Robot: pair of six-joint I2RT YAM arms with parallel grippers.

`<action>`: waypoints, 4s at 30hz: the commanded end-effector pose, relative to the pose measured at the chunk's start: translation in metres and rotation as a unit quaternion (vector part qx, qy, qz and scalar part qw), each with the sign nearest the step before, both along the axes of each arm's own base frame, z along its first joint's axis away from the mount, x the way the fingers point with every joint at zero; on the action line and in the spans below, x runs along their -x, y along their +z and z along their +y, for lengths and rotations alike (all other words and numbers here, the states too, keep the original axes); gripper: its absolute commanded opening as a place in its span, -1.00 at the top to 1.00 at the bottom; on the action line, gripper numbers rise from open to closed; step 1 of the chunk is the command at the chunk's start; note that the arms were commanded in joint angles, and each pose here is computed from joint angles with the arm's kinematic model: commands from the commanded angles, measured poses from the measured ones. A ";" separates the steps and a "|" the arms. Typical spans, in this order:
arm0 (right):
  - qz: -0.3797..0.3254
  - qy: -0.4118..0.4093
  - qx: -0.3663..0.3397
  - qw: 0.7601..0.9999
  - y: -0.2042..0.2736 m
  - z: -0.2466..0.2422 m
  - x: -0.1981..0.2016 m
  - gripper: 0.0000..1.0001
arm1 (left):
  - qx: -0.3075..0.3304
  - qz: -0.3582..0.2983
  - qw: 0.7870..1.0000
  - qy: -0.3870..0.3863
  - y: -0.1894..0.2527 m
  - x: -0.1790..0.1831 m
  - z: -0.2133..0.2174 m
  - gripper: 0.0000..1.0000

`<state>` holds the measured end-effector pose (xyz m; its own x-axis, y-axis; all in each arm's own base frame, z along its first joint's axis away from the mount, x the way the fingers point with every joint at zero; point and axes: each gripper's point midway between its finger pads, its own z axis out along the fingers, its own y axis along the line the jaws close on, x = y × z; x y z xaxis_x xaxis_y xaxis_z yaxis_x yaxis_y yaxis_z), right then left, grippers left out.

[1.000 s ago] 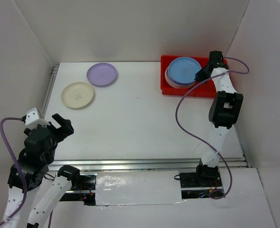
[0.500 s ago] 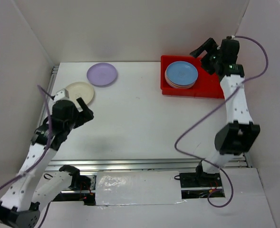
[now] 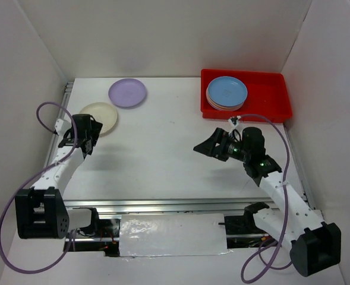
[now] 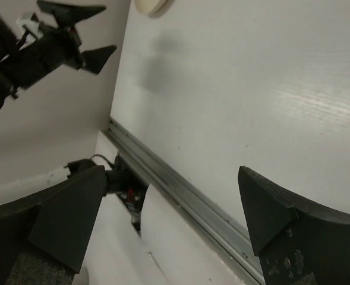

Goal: Place the plates into the plastic bin on the countertop

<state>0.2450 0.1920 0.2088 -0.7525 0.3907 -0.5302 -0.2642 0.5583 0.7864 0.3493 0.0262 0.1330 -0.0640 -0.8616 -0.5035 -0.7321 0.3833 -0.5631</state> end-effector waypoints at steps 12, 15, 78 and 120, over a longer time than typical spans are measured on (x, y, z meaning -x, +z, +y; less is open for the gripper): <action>-0.141 0.129 -0.088 0.978 0.088 0.038 0.086 -1.00 | 0.035 0.051 0.984 0.164 -0.074 -0.062 0.086 -0.96; -0.150 0.152 -0.086 0.973 0.093 0.043 0.101 -1.00 | 0.032 0.073 0.984 0.162 -0.082 -0.065 0.085 -0.79; 0.122 -0.408 0.132 0.895 -0.003 -0.155 -0.273 1.00 | -0.044 -0.010 0.944 -0.328 0.035 0.110 -0.089 -0.99; 0.007 -0.030 0.046 0.998 -0.022 0.032 -0.058 -1.00 | 0.074 -0.198 0.976 -0.052 -0.054 -0.202 -0.020 -0.99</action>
<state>0.2886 0.2016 0.1357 -0.8058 0.3859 -0.4492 -0.0484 0.7130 0.6994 0.5117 -0.0064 0.0549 -0.0936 -0.9148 -0.3930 -0.5003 0.3845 -0.7758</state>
